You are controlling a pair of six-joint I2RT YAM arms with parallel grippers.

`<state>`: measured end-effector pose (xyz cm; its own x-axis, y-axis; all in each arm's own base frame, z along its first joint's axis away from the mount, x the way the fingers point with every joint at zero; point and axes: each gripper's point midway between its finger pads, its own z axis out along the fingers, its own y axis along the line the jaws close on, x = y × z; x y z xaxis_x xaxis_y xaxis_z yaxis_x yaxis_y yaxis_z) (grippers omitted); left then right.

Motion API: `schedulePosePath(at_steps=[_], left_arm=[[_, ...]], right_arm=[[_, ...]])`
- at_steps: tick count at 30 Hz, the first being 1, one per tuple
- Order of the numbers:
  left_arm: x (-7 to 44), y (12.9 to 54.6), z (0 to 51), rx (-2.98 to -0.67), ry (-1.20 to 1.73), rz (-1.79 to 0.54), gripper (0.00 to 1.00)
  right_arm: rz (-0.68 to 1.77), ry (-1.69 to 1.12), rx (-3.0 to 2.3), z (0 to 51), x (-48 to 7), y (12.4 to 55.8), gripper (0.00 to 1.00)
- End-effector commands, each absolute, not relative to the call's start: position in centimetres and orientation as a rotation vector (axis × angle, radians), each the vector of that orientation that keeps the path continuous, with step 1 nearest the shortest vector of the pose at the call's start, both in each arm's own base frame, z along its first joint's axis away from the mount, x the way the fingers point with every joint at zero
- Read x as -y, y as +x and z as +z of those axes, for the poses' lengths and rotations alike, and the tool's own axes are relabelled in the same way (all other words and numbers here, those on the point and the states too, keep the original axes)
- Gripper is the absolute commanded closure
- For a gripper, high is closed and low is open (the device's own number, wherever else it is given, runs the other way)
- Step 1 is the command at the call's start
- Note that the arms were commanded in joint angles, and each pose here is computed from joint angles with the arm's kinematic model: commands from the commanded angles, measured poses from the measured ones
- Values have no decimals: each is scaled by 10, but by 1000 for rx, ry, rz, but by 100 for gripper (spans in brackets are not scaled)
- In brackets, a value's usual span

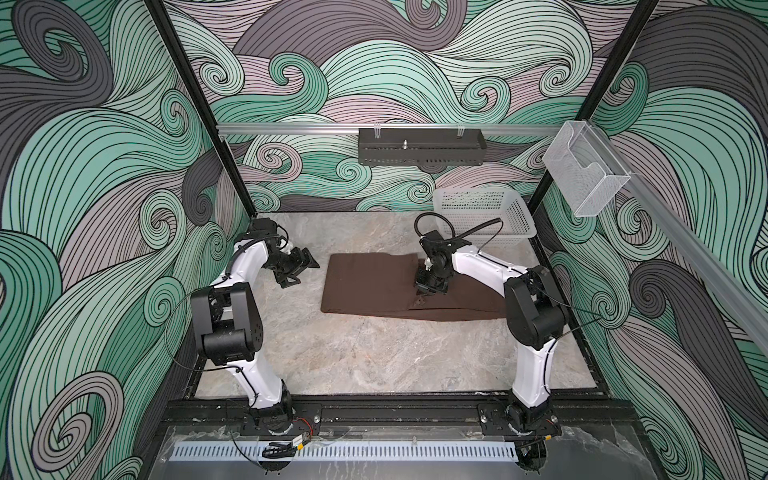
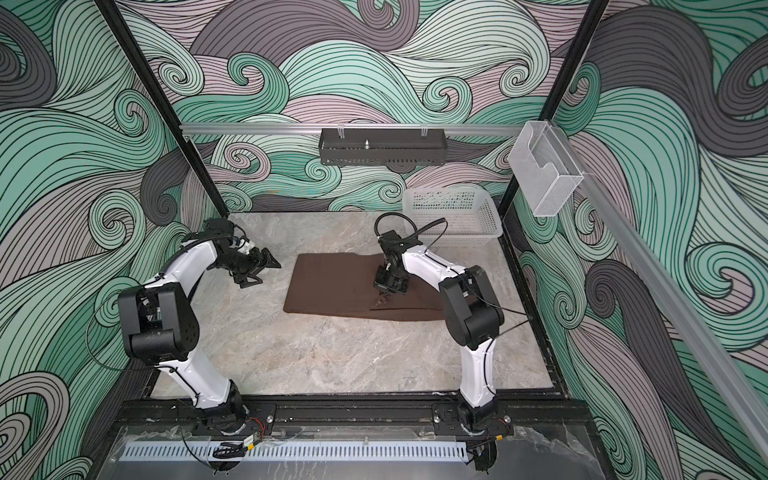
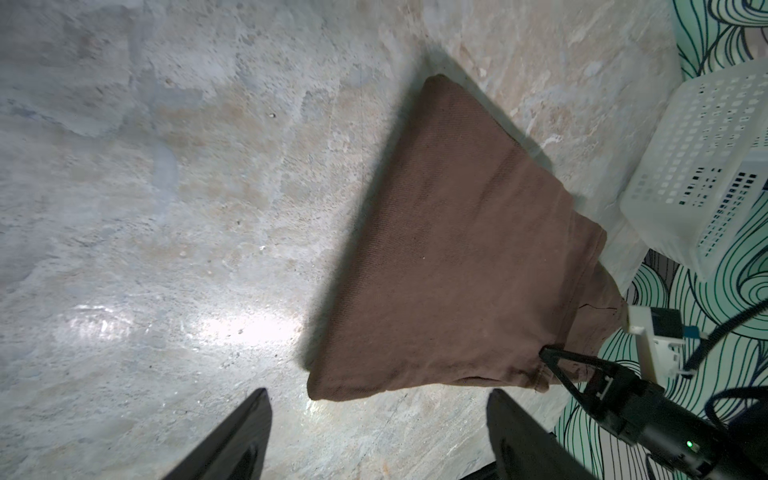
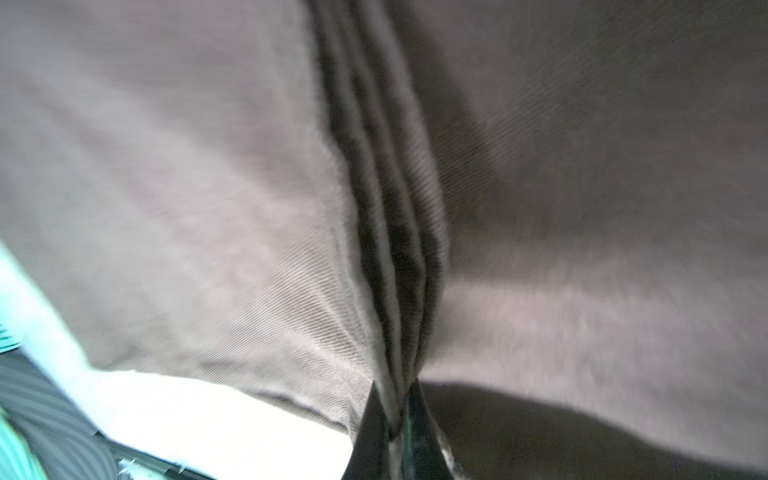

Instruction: Fold and stack the trousers

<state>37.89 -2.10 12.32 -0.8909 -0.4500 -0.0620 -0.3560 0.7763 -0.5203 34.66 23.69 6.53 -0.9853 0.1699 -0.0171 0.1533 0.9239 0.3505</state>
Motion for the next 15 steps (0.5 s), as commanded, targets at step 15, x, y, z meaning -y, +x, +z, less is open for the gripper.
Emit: schedulePosePath(at_steps=[15], left_arm=[[35, 367, 98, -2890, -606, -853, 16]], right_arm=[[407, 342, -3110, 39, -209, 319, 76]])
